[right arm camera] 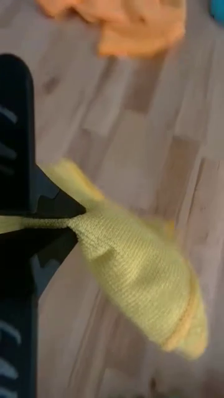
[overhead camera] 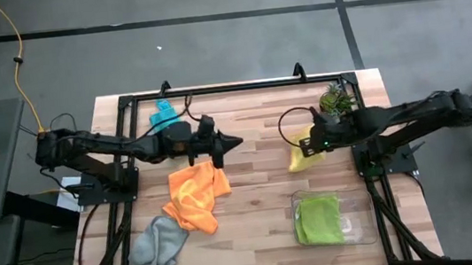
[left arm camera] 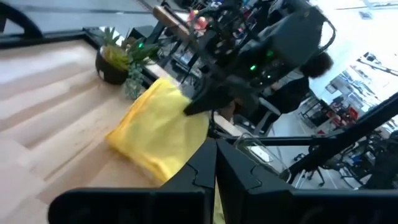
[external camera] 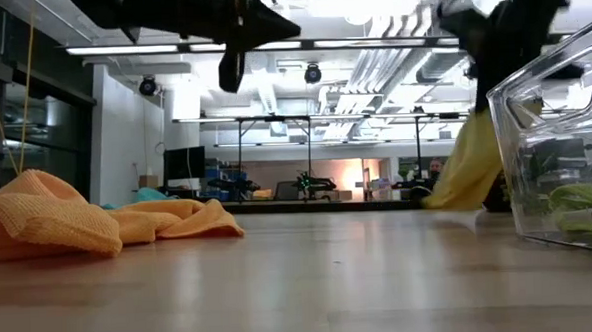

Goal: Fold microfiber towels
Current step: Put the yellow microfiber cloth into the transparent bin

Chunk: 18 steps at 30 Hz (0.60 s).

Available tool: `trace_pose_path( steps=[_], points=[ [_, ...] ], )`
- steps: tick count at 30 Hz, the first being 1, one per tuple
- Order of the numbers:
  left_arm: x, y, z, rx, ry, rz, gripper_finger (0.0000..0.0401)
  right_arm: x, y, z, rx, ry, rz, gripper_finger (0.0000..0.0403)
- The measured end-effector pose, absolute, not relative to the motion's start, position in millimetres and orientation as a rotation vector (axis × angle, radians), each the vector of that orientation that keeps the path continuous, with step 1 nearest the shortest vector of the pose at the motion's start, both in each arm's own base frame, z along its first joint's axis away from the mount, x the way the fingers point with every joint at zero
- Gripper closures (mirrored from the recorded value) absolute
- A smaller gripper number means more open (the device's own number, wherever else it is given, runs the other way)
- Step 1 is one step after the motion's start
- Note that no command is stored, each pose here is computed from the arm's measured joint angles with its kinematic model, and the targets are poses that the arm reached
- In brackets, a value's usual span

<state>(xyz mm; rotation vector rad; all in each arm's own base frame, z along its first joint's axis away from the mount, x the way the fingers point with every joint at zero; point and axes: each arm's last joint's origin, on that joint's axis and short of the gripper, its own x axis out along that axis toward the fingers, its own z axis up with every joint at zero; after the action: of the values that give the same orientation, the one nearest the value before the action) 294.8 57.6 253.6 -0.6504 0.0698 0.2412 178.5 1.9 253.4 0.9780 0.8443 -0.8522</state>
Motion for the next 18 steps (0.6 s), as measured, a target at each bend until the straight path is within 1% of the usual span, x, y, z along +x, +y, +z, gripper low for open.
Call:
trace_pose_path(
  steps=[3,8,13,18],
  points=[
    [292.4,58.5,258.5,-0.632,0.049,0.238,0.0401,176.5,8.3,291.4,0.932,0.854,-0.791,0.0402],
    [292.6,58.6,256.1,-0.633,0.065,0.246,0.0401,172.1,25.3,347.4,0.926,0.83,-0.661,0.0402],
    [292.5,58.6,250.1,-0.637,0.117,0.262,0.0401,168.7,51.5,384.3,0.912,0.908,-0.587,0.0402],
    [292.2,58.5,248.2,-0.639,0.136,0.268,0.0401,173.7,89.1,408.9,0.911,1.06,-0.523,0.0403]
  ],
)
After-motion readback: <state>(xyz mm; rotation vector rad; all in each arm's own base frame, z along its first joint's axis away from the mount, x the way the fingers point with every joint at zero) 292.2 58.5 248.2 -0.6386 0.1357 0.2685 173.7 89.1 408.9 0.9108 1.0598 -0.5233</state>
